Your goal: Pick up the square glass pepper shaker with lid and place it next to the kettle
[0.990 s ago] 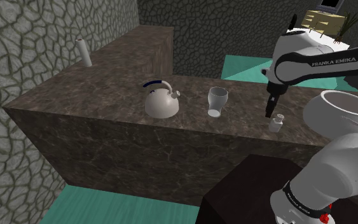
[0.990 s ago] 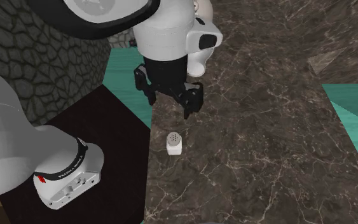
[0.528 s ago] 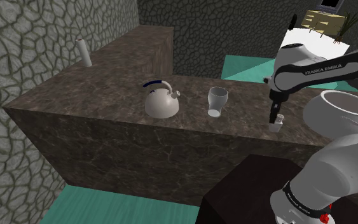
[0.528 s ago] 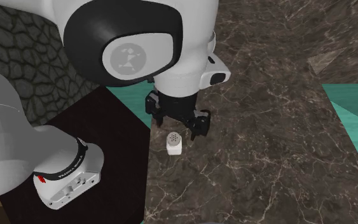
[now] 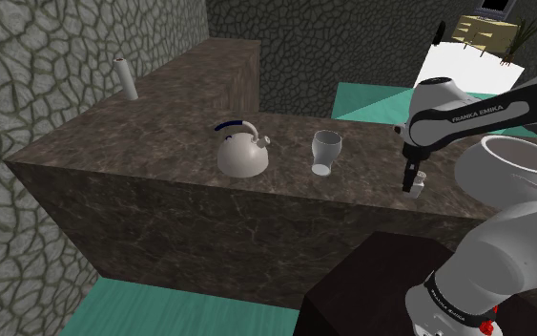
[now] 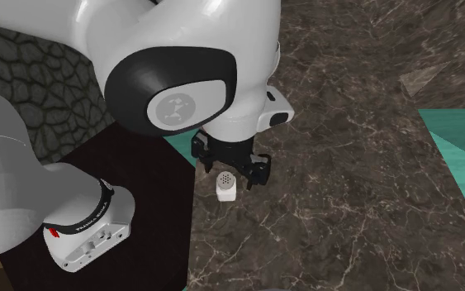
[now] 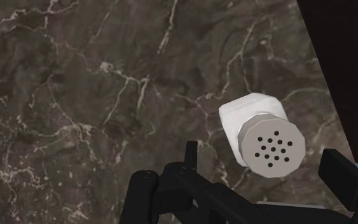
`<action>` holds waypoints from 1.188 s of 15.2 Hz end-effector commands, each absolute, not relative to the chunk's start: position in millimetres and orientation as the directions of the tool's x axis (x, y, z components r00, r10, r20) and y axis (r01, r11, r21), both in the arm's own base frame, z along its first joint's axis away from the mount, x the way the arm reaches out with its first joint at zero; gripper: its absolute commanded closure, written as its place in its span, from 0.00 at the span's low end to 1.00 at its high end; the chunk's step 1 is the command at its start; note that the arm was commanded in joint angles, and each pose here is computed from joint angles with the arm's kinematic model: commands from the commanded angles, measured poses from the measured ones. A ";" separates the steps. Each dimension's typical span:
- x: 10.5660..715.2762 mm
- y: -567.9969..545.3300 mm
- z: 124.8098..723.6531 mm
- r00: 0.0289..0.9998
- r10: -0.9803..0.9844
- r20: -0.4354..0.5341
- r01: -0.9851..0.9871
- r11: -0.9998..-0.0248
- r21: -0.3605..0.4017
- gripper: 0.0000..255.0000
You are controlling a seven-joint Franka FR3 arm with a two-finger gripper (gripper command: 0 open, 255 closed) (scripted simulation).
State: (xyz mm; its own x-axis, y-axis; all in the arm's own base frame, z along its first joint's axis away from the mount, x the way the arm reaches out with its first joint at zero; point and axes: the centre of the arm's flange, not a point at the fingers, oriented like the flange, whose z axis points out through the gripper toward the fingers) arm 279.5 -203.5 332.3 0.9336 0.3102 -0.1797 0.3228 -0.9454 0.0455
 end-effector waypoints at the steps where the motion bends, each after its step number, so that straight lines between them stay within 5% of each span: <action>1: 279.5 -203.6 332.0 0.934 0.310 -0.180 0.323 -0.945 0.046 0.00; 4: 279.5 -203.6 332.0 0.934 0.310 -0.180 0.323 -0.945 0.046 0.00; 5: 279.5 -203.6 332.0 0.934 0.310 -0.180 0.323 -0.945 0.046 1.00; 18: 279.5 -203.6 353.1 0.934 0.310 -0.180 0.323 -0.945 0.046 1.00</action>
State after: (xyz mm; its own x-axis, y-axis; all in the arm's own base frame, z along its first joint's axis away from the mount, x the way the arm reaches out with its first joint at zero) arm 280.4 -203.6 348.0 0.9337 0.3102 -0.1791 0.3229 -0.9453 0.0460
